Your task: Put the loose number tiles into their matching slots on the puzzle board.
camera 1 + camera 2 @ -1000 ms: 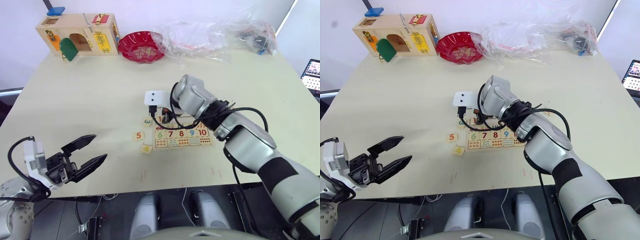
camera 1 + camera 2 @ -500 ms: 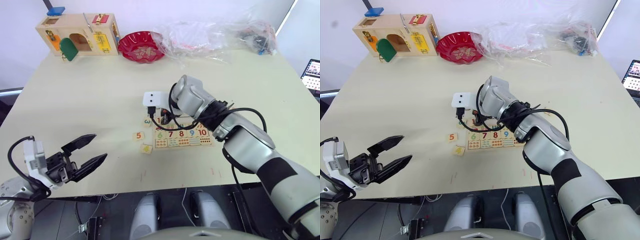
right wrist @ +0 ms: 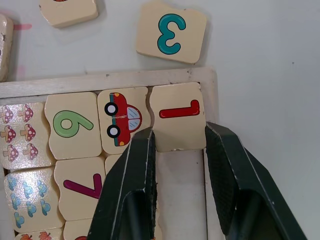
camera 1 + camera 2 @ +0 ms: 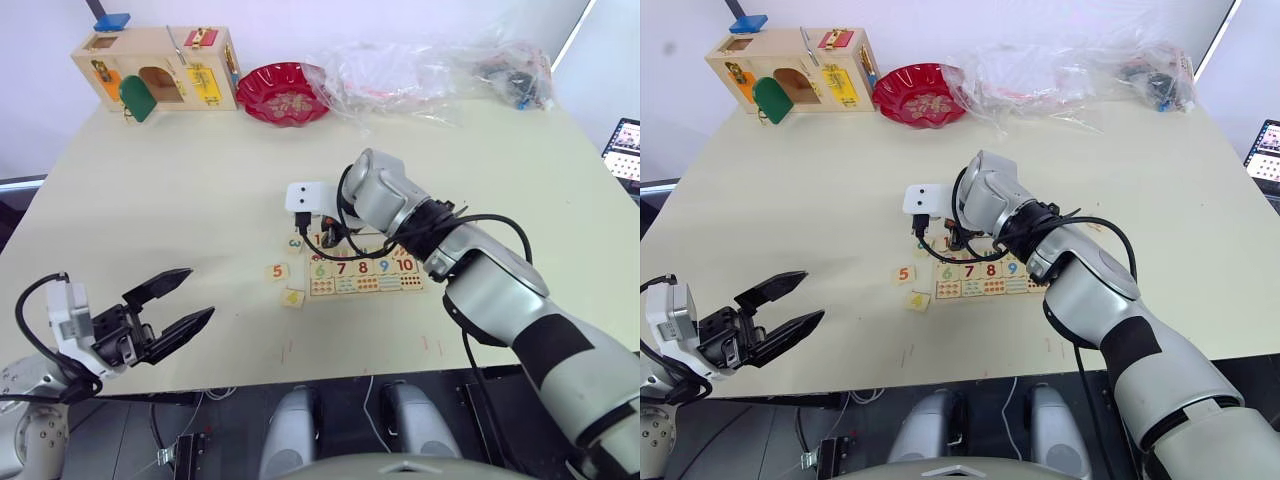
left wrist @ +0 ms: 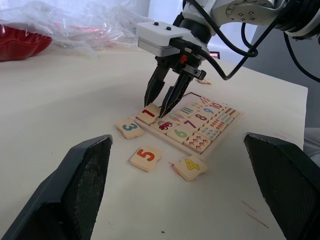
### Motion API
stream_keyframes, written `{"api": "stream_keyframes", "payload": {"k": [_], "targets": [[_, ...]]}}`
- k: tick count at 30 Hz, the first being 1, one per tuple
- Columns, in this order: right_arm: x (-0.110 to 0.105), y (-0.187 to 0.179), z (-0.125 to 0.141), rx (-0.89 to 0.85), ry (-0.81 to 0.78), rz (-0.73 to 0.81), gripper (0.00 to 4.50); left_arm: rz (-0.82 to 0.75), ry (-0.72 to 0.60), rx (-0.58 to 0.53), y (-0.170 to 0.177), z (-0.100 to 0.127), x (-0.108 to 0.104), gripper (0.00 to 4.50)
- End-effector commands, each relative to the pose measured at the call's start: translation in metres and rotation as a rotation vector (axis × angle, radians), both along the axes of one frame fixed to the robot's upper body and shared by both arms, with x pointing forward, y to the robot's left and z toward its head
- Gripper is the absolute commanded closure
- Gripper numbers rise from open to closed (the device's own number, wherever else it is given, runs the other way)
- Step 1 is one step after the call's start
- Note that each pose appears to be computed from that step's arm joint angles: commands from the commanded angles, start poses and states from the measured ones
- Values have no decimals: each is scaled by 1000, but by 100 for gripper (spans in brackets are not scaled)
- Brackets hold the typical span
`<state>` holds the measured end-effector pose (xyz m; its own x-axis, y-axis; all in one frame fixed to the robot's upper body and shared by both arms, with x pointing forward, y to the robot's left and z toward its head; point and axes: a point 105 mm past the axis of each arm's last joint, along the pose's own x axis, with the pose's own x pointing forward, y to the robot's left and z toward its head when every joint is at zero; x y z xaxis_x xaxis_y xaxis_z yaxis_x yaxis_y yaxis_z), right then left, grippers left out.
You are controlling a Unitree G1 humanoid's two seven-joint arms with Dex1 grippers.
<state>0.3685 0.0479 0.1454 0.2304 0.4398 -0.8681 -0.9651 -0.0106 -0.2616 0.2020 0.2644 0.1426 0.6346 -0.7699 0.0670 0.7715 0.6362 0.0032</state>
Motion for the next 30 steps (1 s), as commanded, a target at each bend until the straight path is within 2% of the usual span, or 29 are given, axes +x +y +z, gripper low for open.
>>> {"api": "stream_keyframes", "payload": {"k": [1,27,29,30], "targets": [[1,6,15,25,-35,24,365,16,-33,8,2,4,-2,0],[-4,8,10,20,-12,48,365,25,-36,8,1,4,-2,0],[-4,7,10,21,-11,46,264,26,-35,8,1,4,-2,0],[-4,7,10,22,-11,45,236,27,-35,8,1,4,-2,0]]}}
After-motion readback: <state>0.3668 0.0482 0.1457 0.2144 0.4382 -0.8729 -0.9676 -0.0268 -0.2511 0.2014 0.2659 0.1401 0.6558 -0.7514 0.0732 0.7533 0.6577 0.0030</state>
